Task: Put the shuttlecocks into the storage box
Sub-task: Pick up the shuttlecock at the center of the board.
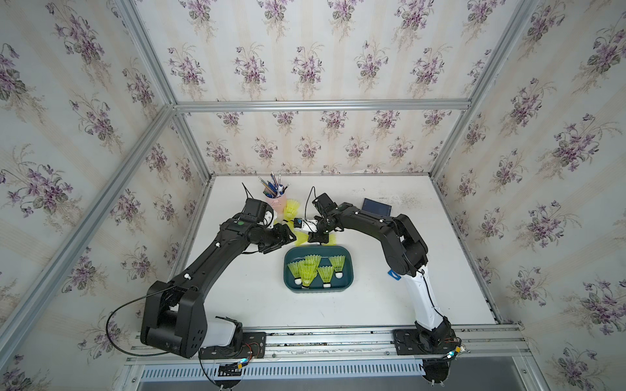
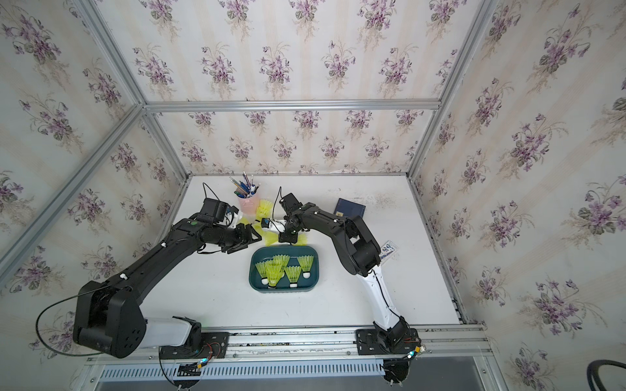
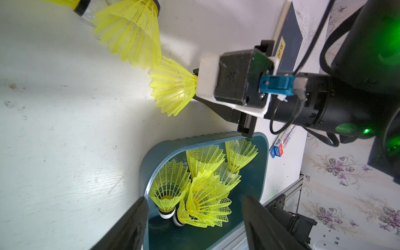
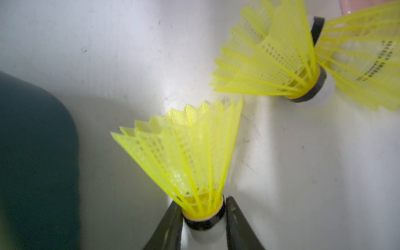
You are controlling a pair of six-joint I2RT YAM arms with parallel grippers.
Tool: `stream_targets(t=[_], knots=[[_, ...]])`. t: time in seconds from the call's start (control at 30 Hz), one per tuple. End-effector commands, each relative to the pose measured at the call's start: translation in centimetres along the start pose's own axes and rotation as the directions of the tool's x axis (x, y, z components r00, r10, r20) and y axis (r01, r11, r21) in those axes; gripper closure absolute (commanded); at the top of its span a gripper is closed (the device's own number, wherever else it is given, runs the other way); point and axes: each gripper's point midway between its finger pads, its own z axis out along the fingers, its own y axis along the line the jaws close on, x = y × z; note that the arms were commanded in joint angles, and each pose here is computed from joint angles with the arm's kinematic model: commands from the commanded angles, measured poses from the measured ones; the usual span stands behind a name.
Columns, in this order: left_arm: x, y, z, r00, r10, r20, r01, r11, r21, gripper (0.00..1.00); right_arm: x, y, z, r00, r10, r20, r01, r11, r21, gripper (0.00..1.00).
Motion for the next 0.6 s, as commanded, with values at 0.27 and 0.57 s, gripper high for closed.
stream_targets(t=[0.27,0.57], knots=[[-0.1,-0.2,0.2,1.0,0.011,0.005,-0.011,1.0,0.012,0.27,-1.0,-0.1,-1.4,1.0,0.004,0.024,-0.004,1.0,0.029,0.84],[0.1,-0.2,0.1,1.0,0.014,0.005,-0.014,1.0,0.014,0.27,-1.8,0.4,-4.0,0.999,0.019,0.05,-0.021,0.998,0.058,0.88]])
